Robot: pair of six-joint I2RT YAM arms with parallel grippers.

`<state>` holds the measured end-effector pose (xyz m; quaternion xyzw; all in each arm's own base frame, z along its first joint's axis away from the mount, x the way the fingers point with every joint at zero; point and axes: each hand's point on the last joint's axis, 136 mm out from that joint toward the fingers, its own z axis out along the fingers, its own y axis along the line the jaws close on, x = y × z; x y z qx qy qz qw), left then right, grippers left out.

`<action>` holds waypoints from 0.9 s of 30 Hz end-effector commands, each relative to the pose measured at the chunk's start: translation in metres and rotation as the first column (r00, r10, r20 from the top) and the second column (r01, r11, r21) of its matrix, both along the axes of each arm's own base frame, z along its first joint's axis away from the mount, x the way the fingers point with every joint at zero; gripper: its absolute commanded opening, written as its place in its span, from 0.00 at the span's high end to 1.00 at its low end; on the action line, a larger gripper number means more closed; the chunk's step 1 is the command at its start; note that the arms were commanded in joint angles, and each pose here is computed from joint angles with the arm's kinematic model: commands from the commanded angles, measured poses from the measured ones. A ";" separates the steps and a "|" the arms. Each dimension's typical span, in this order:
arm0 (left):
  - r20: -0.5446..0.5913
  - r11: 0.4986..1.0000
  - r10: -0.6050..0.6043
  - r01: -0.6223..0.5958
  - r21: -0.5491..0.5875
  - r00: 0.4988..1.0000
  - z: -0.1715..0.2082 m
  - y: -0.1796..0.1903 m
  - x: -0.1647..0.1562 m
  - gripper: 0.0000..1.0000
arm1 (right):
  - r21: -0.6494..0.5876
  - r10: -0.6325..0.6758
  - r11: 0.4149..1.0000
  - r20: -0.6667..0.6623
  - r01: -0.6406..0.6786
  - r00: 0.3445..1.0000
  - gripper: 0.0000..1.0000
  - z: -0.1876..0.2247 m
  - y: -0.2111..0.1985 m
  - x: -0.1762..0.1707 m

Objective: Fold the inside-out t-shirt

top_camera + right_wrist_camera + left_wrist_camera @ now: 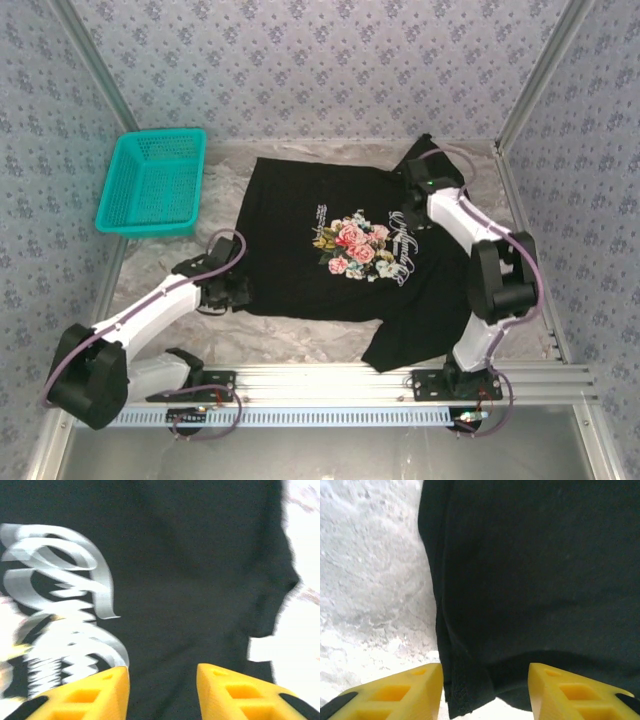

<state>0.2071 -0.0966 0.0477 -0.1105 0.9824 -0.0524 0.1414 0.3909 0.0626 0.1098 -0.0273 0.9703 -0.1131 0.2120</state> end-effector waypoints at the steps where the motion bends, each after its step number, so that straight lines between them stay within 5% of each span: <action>1: -0.073 0.996 0.040 -0.034 0.079 0.997 -0.013 0.016 -0.018 0.48 | 0.217 0.222 0.955 -0.077 -0.201 0.972 0.55 -0.020 0.079 -0.043; 8: -0.111 0.996 0.025 -0.015 0.085 0.993 -0.027 0.014 -0.021 0.53 | 0.466 0.591 0.733 -0.078 -0.495 0.803 0.48 -0.037 0.198 -0.139; 16: -0.096 0.998 0.002 0.005 0.070 0.995 -0.035 0.010 -0.015 0.72 | 0.417 0.829 0.495 0.037 -0.763 0.558 0.35 -0.039 0.268 -0.189; 24: -0.101 0.997 -0.009 0.016 0.071 0.995 -0.039 0.009 -0.015 0.81 | 0.403 0.899 0.384 0.041 -0.831 0.435 0.38 -0.069 0.311 -0.208; 27: -0.100 0.997 -0.009 0.016 0.070 0.995 -0.039 0.009 -0.014 0.85 | 0.385 0.900 0.399 0.006 -0.832 0.435 0.55 -0.085 0.314 -0.212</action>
